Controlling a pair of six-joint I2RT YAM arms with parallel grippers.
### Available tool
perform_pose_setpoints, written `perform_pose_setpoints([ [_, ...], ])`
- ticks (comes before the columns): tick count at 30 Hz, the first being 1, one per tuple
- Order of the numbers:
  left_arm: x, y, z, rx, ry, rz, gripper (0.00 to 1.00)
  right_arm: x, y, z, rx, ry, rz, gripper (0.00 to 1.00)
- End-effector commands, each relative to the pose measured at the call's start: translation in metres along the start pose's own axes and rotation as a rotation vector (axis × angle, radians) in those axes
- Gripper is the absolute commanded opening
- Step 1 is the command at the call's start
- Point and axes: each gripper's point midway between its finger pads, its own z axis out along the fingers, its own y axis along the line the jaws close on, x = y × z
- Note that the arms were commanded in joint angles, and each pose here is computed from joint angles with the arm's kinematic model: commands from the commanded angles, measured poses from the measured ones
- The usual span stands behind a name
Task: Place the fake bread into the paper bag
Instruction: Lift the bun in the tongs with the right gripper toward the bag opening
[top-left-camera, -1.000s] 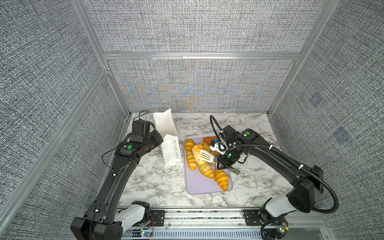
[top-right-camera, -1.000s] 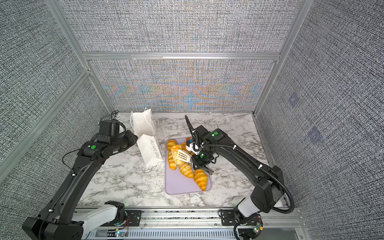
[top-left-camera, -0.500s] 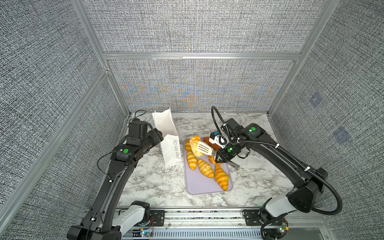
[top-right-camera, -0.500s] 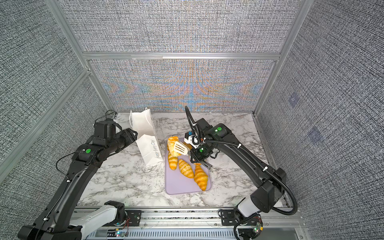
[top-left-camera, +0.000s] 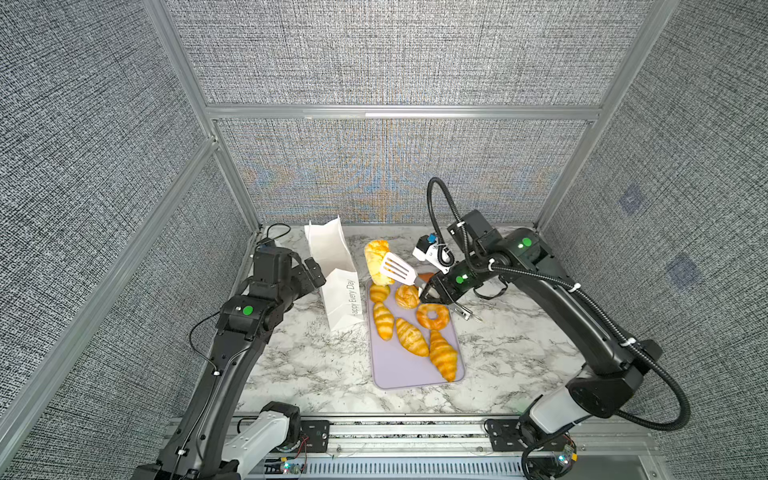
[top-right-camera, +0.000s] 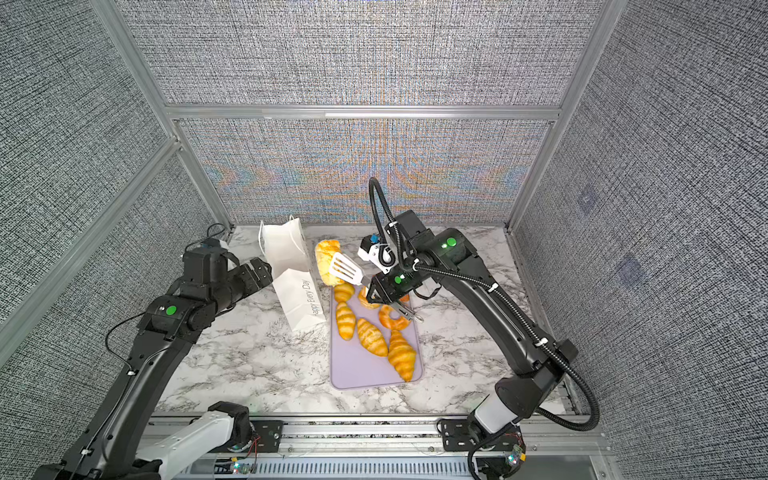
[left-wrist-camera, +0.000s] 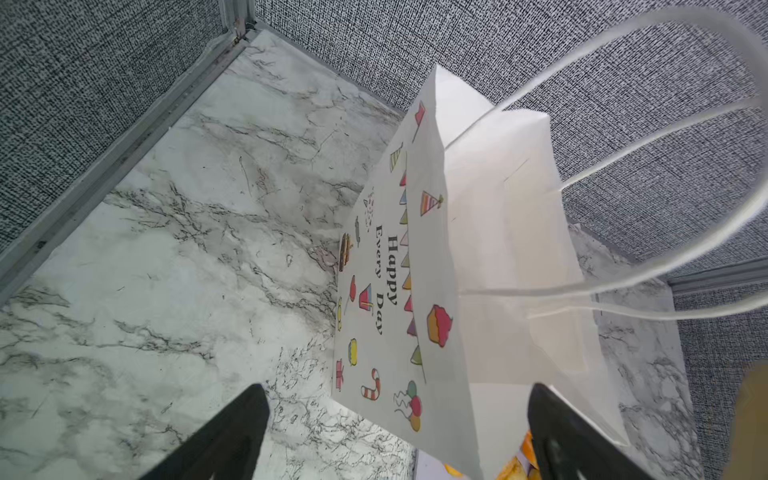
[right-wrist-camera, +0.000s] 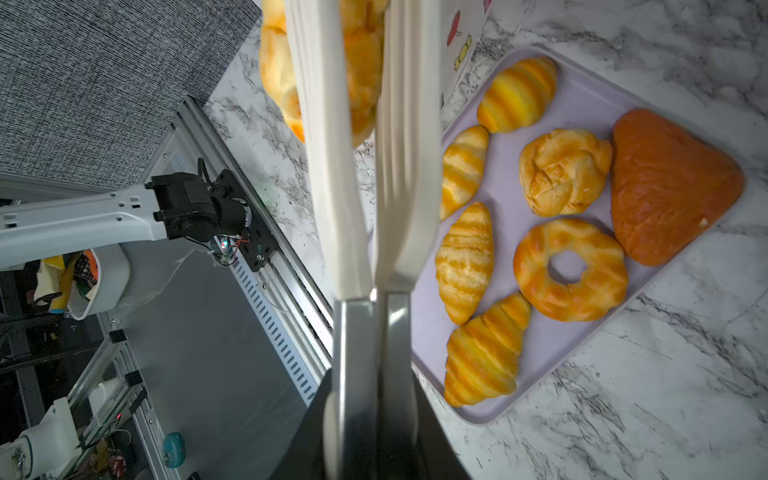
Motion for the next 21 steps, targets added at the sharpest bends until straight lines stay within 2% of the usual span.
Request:
perform_pose_setpoints([
  [1,0.002,0.009,0.001,-0.036,-0.007,0.022,0.99,-0.015,0.014,-0.007,-0.055,-0.051,-0.014,0.24],
  [8,0.02,0.02,0.009,-0.069,0.042,0.039,0.99,-0.038,0.034,-0.016,-0.091,-0.117,-0.063,0.23],
  [12,0.023,0.024,0.007,-0.074,0.032,0.032,0.99,-0.051,0.049,-0.017,-0.115,-0.161,-0.102,0.24],
  [21,0.026,0.025,0.0,-0.056,0.029,0.021,0.99,-0.082,0.054,0.005,-0.066,-0.207,-0.128,0.24],
])
